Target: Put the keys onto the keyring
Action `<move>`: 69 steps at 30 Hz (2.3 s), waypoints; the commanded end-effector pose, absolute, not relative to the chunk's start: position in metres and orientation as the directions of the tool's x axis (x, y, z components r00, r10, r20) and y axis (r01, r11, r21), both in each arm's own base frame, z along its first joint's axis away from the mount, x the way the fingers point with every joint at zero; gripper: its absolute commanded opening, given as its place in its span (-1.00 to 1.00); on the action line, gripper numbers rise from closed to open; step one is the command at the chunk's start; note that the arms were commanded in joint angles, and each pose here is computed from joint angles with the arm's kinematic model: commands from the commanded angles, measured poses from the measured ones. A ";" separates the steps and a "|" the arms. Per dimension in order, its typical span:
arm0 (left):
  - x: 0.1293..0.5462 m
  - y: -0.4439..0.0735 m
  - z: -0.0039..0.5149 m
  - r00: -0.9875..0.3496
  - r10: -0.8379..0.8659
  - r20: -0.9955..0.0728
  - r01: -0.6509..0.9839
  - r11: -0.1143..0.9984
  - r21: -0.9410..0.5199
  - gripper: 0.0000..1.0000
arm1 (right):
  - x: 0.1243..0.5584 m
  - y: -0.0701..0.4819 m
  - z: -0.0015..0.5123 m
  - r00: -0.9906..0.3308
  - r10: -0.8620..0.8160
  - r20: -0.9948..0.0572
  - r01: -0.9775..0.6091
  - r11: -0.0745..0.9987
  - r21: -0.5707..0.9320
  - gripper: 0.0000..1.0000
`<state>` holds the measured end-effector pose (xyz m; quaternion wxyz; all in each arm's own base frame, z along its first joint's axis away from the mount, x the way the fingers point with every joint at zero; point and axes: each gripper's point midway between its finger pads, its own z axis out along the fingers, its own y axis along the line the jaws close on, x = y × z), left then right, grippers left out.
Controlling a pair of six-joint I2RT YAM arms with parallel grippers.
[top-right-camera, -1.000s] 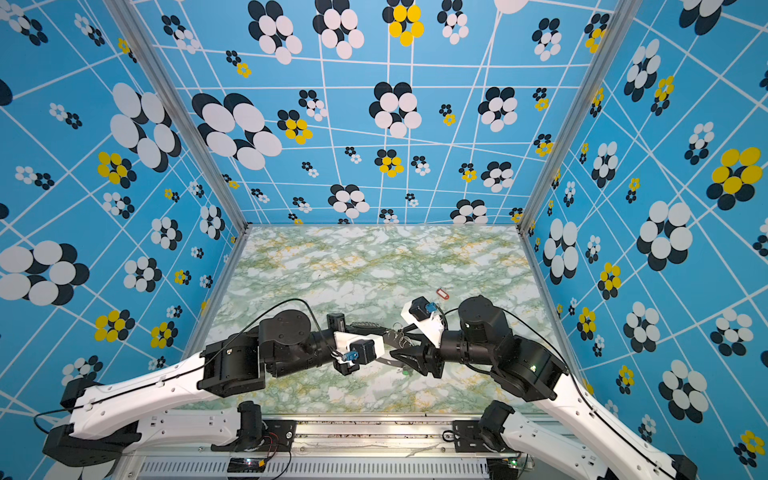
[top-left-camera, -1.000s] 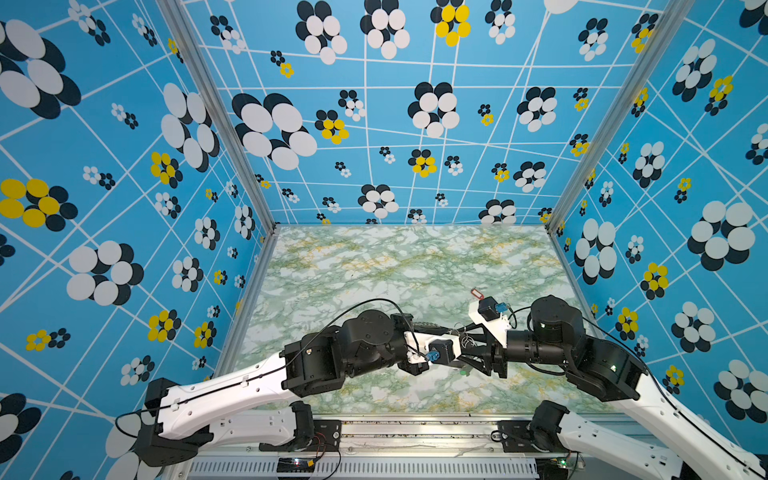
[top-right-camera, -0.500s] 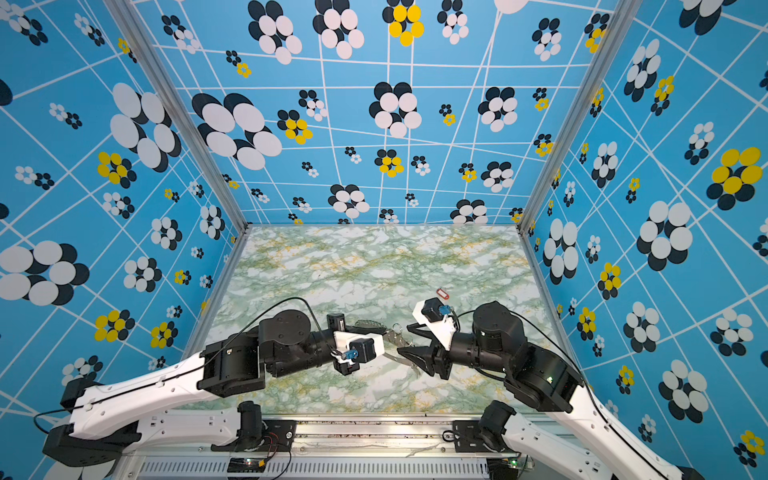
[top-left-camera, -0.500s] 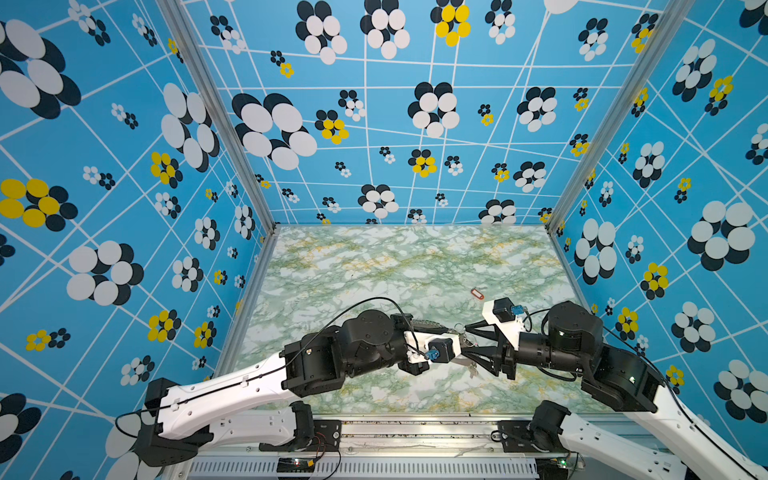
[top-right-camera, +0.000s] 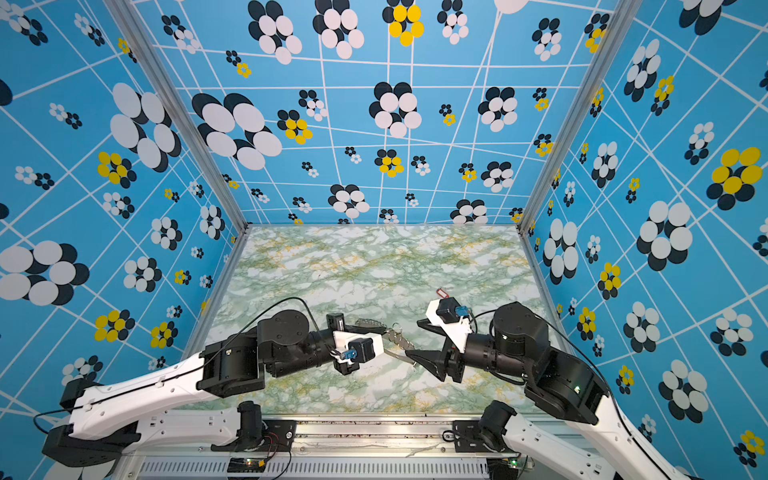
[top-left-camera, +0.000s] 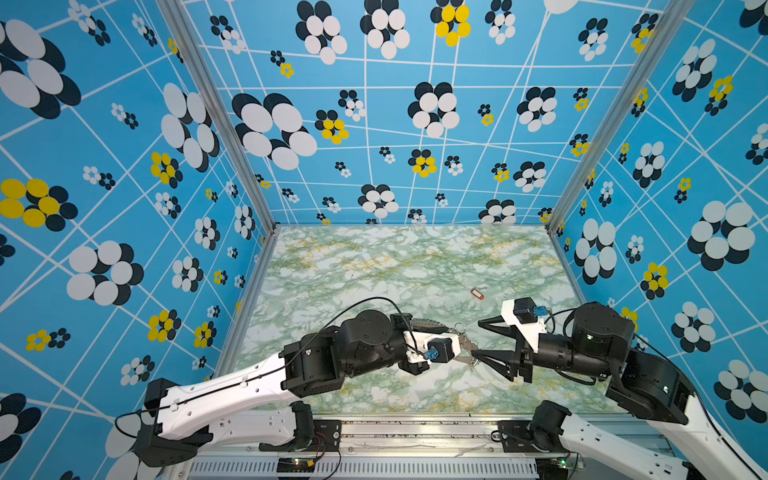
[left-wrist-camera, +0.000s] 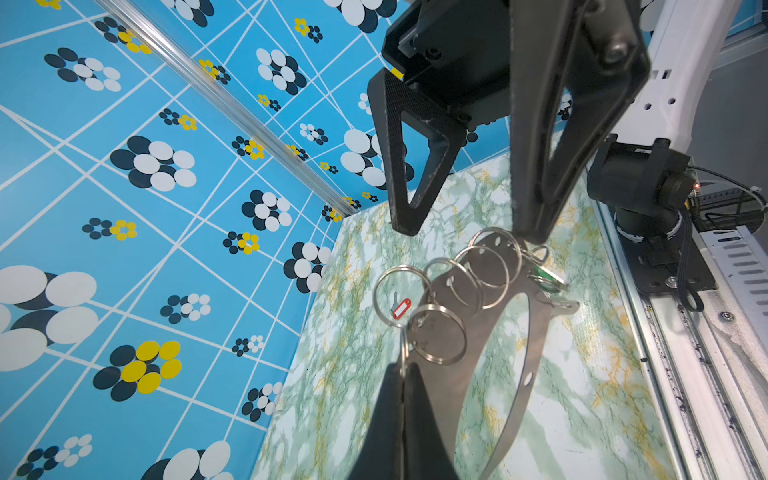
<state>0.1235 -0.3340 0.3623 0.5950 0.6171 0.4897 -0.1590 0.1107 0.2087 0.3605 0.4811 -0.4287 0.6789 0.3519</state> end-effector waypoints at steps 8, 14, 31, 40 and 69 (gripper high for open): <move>0.116 -0.337 0.373 0.470 0.348 -0.811 0.810 0.196 0.553 -1.00 | 0.118 0.226 0.398 -0.183 -0.151 -0.971 -0.924 0.363 0.118 0.04; 0.117 -0.337 0.371 0.468 0.353 -0.810 0.809 0.197 0.554 -1.00 | 0.114 0.242 0.392 -0.300 -0.211 -0.930 -0.924 0.305 0.229 -0.17; 0.121 -0.333 0.372 0.471 0.362 -0.805 0.796 0.219 0.564 -1.00 | 0.115 0.241 0.365 -0.410 -0.299 -0.862 -0.888 0.347 0.302 -0.67; 0.127 -0.330 0.373 0.475 0.384 -0.792 0.774 0.247 0.584 -1.00 | 0.110 0.231 0.364 -0.417 -0.296 -0.859 -0.881 0.366 0.301 -1.00; 0.155 -0.322 0.363 0.429 0.448 -0.784 0.718 0.358 0.597 -1.00 | 0.073 0.248 0.357 -0.572 -0.332 -0.750 -0.818 0.173 0.548 -0.61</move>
